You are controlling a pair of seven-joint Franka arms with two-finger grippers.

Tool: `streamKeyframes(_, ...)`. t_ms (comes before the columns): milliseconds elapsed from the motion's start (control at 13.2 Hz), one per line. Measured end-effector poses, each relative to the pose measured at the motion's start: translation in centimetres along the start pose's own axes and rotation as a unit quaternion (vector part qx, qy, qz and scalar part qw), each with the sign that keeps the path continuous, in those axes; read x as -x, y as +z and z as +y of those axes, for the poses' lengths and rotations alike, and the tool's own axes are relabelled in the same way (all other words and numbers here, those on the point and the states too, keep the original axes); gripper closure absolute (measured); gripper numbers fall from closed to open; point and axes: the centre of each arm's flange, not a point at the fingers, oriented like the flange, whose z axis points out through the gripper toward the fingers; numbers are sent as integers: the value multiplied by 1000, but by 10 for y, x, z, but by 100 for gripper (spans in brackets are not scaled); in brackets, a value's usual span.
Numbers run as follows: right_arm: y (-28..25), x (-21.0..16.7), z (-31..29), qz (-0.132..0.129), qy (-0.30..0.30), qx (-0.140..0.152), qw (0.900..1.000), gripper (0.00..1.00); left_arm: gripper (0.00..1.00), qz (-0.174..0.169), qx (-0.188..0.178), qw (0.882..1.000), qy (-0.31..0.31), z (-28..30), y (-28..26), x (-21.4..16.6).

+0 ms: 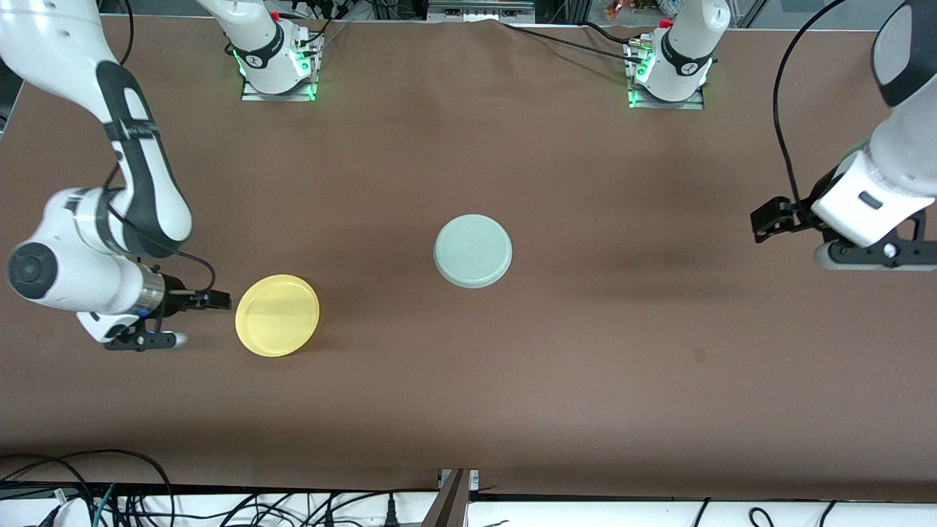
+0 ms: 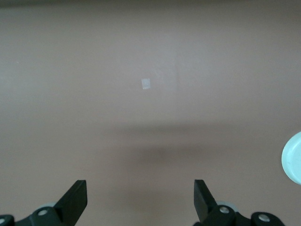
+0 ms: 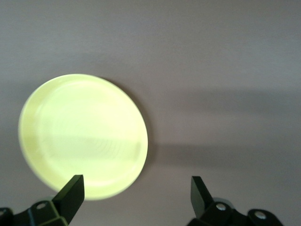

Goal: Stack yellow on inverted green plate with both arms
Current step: 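Reach the right gripper to the yellow plate rim and grasp it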

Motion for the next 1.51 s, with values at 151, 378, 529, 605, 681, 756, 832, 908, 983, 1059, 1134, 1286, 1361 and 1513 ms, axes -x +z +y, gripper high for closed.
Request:
streamKeyframes(151, 32, -6, 0, 13, 0, -1, 1000, 0, 0, 16, 13, 1000, -11, -14, 5, 21)
streamKeyframes(378, 65, -12, 0, 29, 0, -1, 1000, 1, 0, 4, 13, 1000, -14, -20, 19, 41)
streamKeyframes(529, 81, -12, 0, 25, 0, -2, 1000, 4, 0, 2, 13, 1000, -11, -18, 21, 41)
streamKeyframes(605, 87, -11, -1, 22, -1, -2, 1000, 13, 0, 2, 13, 1000, -10, -17, 21, 41)
streamKeyframes(681, 91, -10, -3, 19, -3, -2, 1000, 26, 0, 2, 13, 1000, -10, -16, 21, 41)
streamKeyframes(756, 94, -9, -6, 16, -4, -2, 1000, 39, 0, 2, 13, 1000, -9, -16, 21, 42)
streamKeyframes(832, 93, -9, -6, 16, -6, -1, 1000, 51, 0, 1, 13, 1000, -8, -16, 21, 42)
streamKeyframes(908, 92, -9, -7, 17, -7, -1, 1000, 63, 0, -1, 13, 1000, -7, -16, 21, 42)
streamKeyframes(983, 91, -9, -6, 16, -7, -1, 1000, 71, 0, -4, 13, 1000, -7, -16, 22, 43)
streamKeyframes(1059, 90, -8, -6, 16, -7, 0, 1000, 81, 0, -5, 13, 1000, -6, -16, 22, 43)
streamKeyframes(1134, 89, -8, -6, 16, -8, 0, 1000, 91, 0, -5, 13, 1000, -6, -15, 22, 43)
streamKeyframes(1286, 85, -7, -7, 16, -9, 0, 1000, 93, 0, -6, 13, 1000, -5, -14, 22, 43)
streamKeyframes(1361, 85, -7, -7, 16, -7, -1, 1000, 93, 0, -6, 13, 1000, -5, -14, 22, 43)
streamKeyframes(1513, 81, -7, -11, 16, 10, -4, 1000, 93, 0, -6, 13, 1000, -5, -14, 22, 43)
